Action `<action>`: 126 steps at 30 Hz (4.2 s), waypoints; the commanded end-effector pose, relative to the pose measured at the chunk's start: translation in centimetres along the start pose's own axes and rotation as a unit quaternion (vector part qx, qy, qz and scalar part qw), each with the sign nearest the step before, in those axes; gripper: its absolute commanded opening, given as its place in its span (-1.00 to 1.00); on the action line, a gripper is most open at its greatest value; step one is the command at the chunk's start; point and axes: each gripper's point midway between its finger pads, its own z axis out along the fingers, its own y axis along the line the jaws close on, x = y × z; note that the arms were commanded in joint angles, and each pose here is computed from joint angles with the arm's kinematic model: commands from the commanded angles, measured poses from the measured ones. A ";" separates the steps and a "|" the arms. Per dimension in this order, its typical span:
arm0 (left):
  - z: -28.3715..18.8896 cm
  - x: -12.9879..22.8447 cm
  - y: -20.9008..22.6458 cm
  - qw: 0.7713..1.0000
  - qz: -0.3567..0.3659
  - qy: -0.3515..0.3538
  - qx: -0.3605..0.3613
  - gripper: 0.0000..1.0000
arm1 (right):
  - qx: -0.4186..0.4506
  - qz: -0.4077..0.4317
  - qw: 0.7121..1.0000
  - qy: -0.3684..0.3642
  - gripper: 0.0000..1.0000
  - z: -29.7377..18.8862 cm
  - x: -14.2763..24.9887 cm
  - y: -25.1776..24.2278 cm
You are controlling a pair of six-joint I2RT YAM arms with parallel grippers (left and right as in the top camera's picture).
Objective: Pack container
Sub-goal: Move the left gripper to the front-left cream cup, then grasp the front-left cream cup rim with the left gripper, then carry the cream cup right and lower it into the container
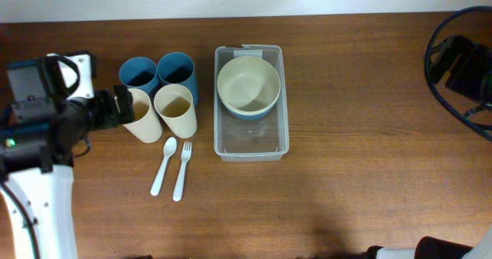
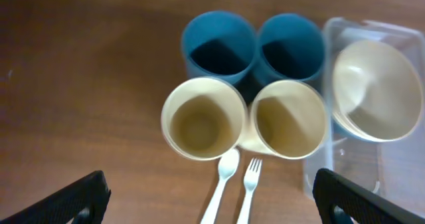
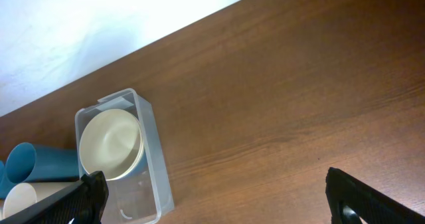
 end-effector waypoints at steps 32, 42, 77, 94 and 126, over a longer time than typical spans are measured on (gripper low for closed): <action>16.1 6.0 6.3 0.972 -0.030 0.228 -0.046 0.08 | 0.003 -0.002 1.000 -0.006 0.98 -0.1 -0.3 -0.2; 17.6 7.3 6.5 0.965 -0.034 0.257 -0.044 -0.11 | 0.003 -0.002 1.000 -0.006 0.98 -0.1 -0.3 -0.2; -3.8 -2.6 -6.4 0.992 0.087 0.087 0.021 -0.97 | 0.003 -0.002 1.000 -0.006 0.98 -0.1 -0.3 -0.2; 1.4 2.3 -22.1 0.949 0.244 0.154 0.125 -0.96 | 0.003 -0.002 1.000 -0.006 0.98 -0.1 -0.3 -0.2; 16.2 9.4 -27.6 0.911 0.311 0.261 0.073 -0.45 | 0.003 -0.002 1.000 -0.006 0.97 -0.1 -0.3 -0.2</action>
